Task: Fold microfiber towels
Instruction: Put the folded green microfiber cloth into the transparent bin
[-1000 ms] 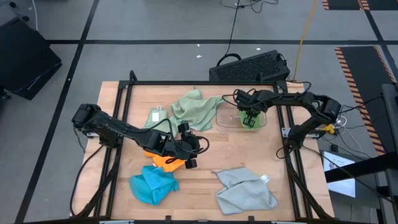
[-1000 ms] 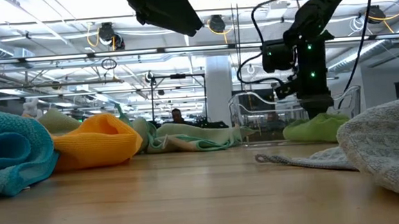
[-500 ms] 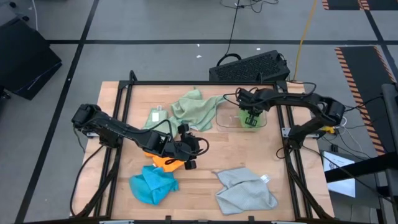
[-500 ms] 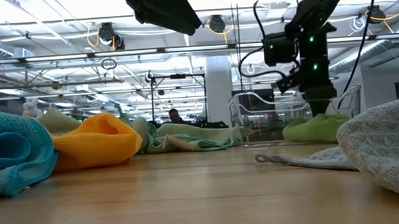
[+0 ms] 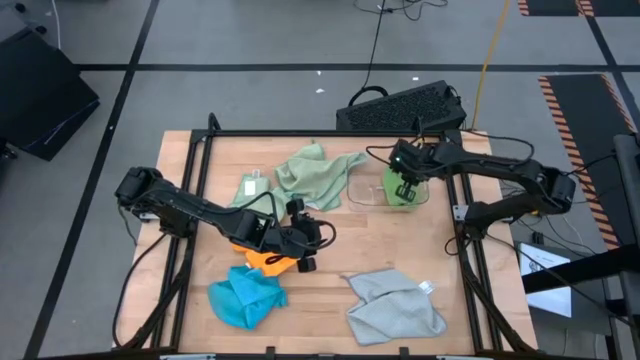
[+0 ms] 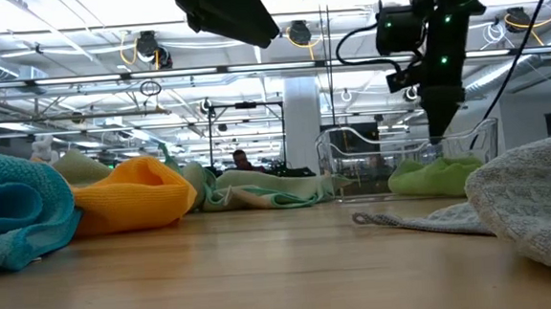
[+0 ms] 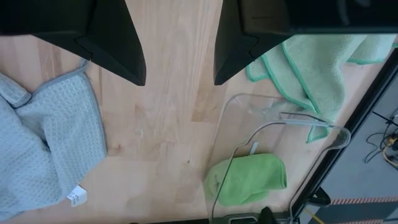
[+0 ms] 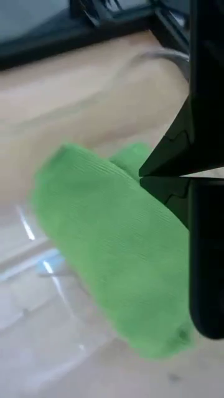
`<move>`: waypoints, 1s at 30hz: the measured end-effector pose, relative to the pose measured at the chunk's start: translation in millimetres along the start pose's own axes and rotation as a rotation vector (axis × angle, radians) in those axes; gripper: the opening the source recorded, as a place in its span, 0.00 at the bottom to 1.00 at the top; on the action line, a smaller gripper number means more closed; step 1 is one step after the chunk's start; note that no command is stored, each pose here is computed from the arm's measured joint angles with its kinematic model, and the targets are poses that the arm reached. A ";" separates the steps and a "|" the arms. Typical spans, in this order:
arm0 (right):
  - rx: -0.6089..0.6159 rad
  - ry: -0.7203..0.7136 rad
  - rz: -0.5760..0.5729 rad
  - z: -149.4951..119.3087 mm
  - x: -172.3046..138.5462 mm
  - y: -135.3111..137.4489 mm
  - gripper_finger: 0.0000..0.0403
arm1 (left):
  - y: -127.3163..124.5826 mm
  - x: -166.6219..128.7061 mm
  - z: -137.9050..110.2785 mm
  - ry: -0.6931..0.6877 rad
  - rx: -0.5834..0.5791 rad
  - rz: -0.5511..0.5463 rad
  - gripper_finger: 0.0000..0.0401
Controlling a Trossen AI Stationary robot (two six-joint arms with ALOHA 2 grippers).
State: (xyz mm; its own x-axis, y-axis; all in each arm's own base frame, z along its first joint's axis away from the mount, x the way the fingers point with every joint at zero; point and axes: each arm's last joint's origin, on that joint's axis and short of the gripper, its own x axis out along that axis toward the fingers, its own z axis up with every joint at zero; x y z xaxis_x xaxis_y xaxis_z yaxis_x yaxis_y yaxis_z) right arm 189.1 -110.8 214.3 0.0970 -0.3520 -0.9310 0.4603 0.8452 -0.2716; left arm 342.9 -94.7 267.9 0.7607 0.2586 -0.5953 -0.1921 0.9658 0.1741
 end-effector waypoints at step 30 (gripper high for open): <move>-0.084 0.183 -0.002 22.2 86.0 7.1 0.00 | -13.8 -7.5 -3.8 0.003 0.015 -0.032 0.48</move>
State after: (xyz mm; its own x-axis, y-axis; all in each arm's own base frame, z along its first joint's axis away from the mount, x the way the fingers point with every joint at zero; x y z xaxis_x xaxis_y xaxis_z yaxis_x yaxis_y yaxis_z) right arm 220.3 -144.1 137.7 -0.0698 -0.2814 -0.9571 0.3839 0.8779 -0.2861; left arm 337.5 -110.0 267.0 0.7647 0.2272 -0.6030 -0.1580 0.9733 0.1663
